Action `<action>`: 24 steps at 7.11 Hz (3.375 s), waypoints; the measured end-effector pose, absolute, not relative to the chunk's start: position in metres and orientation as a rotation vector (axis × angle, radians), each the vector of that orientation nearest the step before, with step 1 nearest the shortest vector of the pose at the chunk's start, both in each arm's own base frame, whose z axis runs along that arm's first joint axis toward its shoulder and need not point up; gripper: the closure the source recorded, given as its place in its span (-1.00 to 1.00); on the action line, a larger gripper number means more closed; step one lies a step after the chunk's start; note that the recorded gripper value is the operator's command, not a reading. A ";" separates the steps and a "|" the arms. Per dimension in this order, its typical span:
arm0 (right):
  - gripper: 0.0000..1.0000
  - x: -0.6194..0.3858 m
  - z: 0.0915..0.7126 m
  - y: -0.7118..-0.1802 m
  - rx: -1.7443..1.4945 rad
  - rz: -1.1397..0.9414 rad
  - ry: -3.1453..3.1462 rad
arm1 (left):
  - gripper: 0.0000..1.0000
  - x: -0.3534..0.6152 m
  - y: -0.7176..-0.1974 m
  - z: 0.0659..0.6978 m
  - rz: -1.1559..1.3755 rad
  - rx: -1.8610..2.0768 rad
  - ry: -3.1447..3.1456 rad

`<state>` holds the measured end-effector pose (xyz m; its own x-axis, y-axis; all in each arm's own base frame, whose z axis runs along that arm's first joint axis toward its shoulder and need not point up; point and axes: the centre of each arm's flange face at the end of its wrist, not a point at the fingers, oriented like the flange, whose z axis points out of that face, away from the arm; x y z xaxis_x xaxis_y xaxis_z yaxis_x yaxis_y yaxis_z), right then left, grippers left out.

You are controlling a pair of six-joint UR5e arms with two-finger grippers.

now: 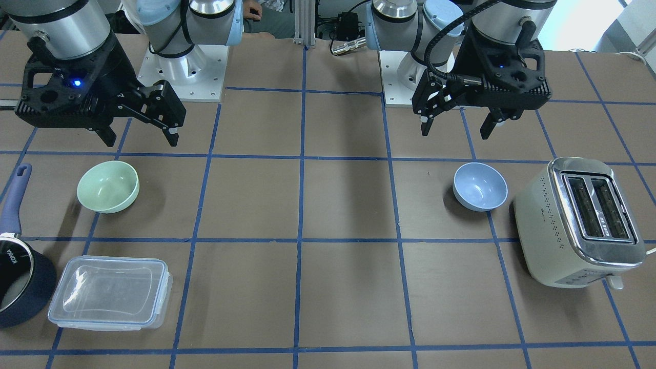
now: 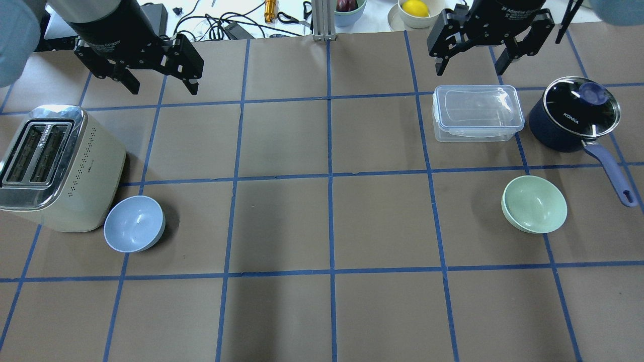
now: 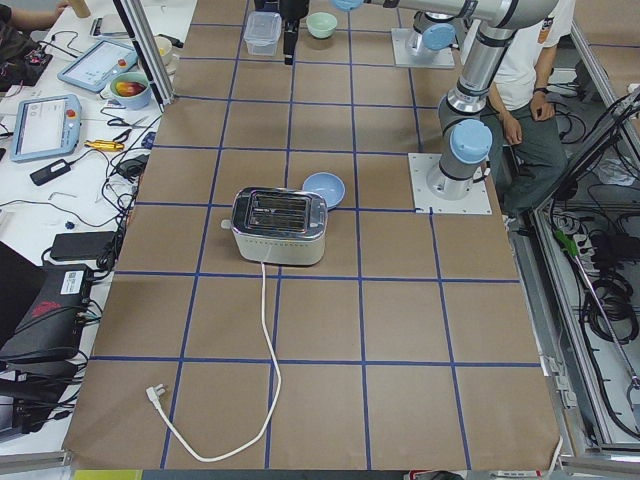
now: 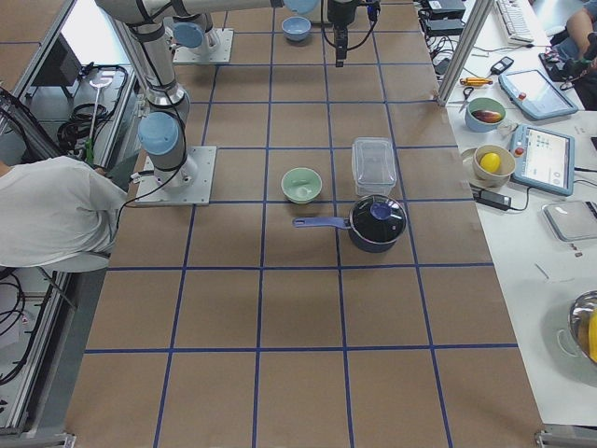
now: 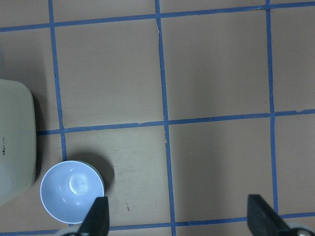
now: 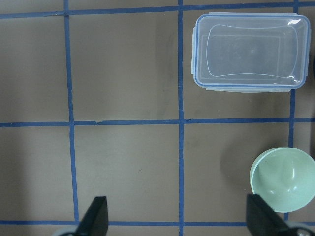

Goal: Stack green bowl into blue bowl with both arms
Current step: 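Lower the left gripper over the light blue bowl and grasp its rim, then carry the blue bowl to center with left gripper while right descends to green bowl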

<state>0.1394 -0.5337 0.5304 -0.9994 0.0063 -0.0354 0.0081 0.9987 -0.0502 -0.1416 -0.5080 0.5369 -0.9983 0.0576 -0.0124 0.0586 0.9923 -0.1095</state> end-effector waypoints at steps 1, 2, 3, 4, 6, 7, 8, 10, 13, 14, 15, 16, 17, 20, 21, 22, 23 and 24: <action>-1.00 0.139 0.530 -0.532 0.007 -0.064 3.114 | -1.00 -0.143 -0.506 0.535 -0.169 0.090 3.126; -1.00 0.138 0.529 -0.531 0.004 -0.040 3.118 | -1.00 -0.143 -0.501 0.531 -0.158 0.090 3.125; -1.00 0.138 0.528 -0.530 0.003 -0.027 3.119 | -1.00 -0.141 -0.494 0.525 -0.106 0.086 3.120; -1.00 0.138 0.528 -0.529 0.004 -0.022 3.119 | -1.00 -0.134 -0.482 0.514 0.014 0.070 3.105; -1.00 0.137 0.527 -0.530 0.008 -0.017 3.118 | -1.00 -0.084 -0.468 0.436 0.278 -0.078 3.058; -1.00 0.136 0.526 -0.530 0.009 -0.015 3.118 | -1.00 -0.059 -0.463 0.383 0.292 -0.138 3.051; -1.00 0.136 0.526 -0.530 0.009 -0.013 3.119 | -1.00 -0.045 -0.456 0.332 0.267 -0.158 3.050; -1.00 0.136 0.526 -0.530 0.008 -0.013 3.121 | -1.00 -0.030 -0.448 0.253 0.164 -0.104 3.040; -1.00 0.137 0.525 -0.530 0.006 -0.011 3.121 | -0.11 -0.015 -0.452 0.219 0.146 -0.049 2.952; -1.00 0.138 0.525 -0.529 0.004 -0.011 3.121 | 0.65 -0.014 -0.453 0.212 0.158 -0.031 2.945; -1.00 0.137 0.525 -0.530 0.006 -0.009 3.121 | 0.99 -0.014 -0.454 0.205 0.175 -0.014 2.948; -1.00 0.136 0.525 -0.529 0.009 -0.003 3.123 | 1.00 -0.014 -0.456 0.203 0.177 -0.007 2.949; -1.00 0.133 0.523 -0.528 0.015 0.028 3.130 | 1.00 -0.013 -0.458 0.204 0.166 -0.006 2.948; -1.00 0.053 0.490 -0.531 -0.022 0.196 3.163 | 1.00 -0.045 -0.472 0.219 0.093 0.010 2.967; -1.00 0.011 0.465 -0.530 -0.081 0.229 3.148 | 1.00 -0.087 -0.490 0.239 0.042 0.004 3.001; -1.00 -0.027 0.438 -0.527 -0.133 0.223 3.140 | 1.00 -0.138 -0.510 0.262 0.008 -0.035 3.040; -1.00 -0.072 0.401 -0.519 -0.162 0.199 3.131 | 1.00 -0.192 -0.525 0.274 -0.016 -0.054 3.076; -1.00 -0.113 0.358 -0.502 -0.194 0.155 3.127 | 1.00 -0.245 -0.534 0.270 -0.047 -0.033 3.104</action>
